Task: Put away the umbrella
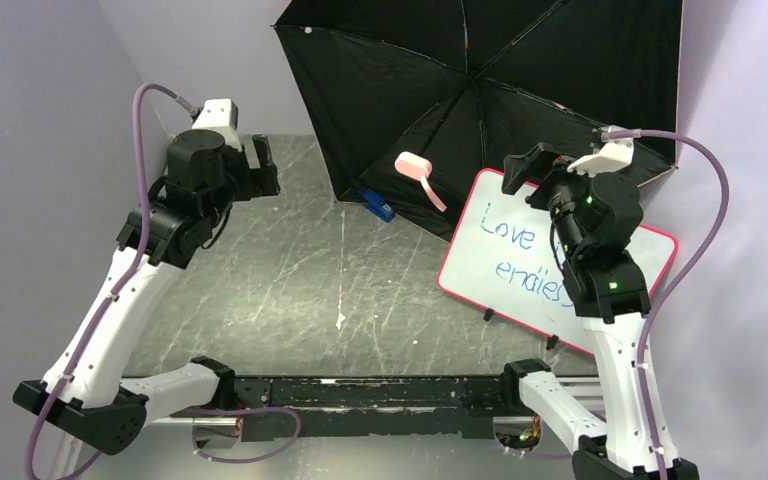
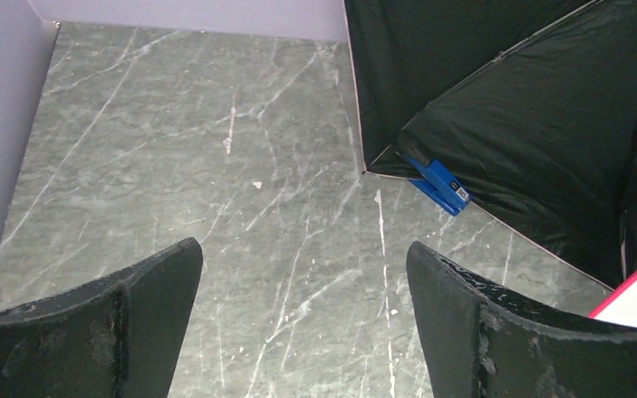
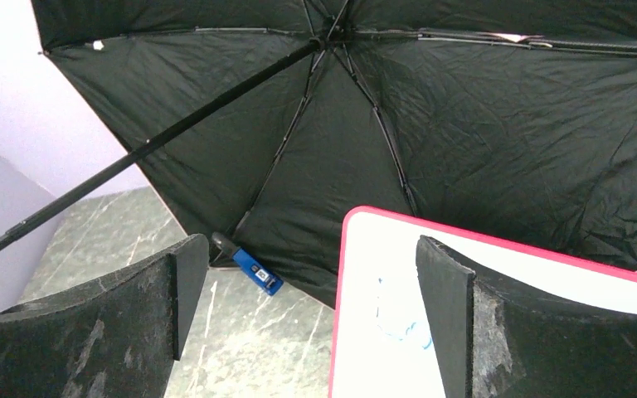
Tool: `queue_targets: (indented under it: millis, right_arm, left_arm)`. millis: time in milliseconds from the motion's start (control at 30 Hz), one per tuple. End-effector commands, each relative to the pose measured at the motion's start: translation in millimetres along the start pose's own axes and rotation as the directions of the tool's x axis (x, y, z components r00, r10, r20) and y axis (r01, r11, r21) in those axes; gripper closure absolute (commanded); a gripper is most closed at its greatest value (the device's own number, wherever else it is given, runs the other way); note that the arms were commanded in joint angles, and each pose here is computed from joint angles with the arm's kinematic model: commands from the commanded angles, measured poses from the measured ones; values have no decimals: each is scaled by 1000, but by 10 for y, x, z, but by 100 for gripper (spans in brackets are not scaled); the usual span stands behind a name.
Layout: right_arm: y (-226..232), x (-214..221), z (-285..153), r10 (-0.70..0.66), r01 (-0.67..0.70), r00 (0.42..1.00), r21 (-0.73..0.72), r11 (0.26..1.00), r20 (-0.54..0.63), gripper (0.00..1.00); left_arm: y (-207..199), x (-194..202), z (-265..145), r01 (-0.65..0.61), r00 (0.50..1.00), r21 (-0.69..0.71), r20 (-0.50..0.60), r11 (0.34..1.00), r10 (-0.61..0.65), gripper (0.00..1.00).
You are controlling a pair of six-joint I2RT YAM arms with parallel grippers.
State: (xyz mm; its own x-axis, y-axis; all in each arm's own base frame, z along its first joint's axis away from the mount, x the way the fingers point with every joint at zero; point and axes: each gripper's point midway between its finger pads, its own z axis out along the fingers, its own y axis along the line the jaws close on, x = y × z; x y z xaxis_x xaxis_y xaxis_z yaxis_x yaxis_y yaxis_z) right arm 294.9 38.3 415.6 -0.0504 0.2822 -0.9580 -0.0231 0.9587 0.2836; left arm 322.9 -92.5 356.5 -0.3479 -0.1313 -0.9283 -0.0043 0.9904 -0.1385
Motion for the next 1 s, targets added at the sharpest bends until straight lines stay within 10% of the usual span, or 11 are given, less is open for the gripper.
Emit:
queue_targets:
  millis: [0,500,967]
  right_arm:
    - [64,-5,-63,0,-1,1000,-45,999,-16,0]
    - [80,268,43,26,-32,993,-56,998,-115,0]
    - [402,449,471,314,-340,910,-54,939,-271,0]
  left_arm:
    - [-116,-125,-43,12,1000,75,15,997,-13,3]
    - [-219,-122,47,14,1000,113,-6,994,-13,4]
    - [-125,6,-29,20,1000,91,-22,996,-18,4]
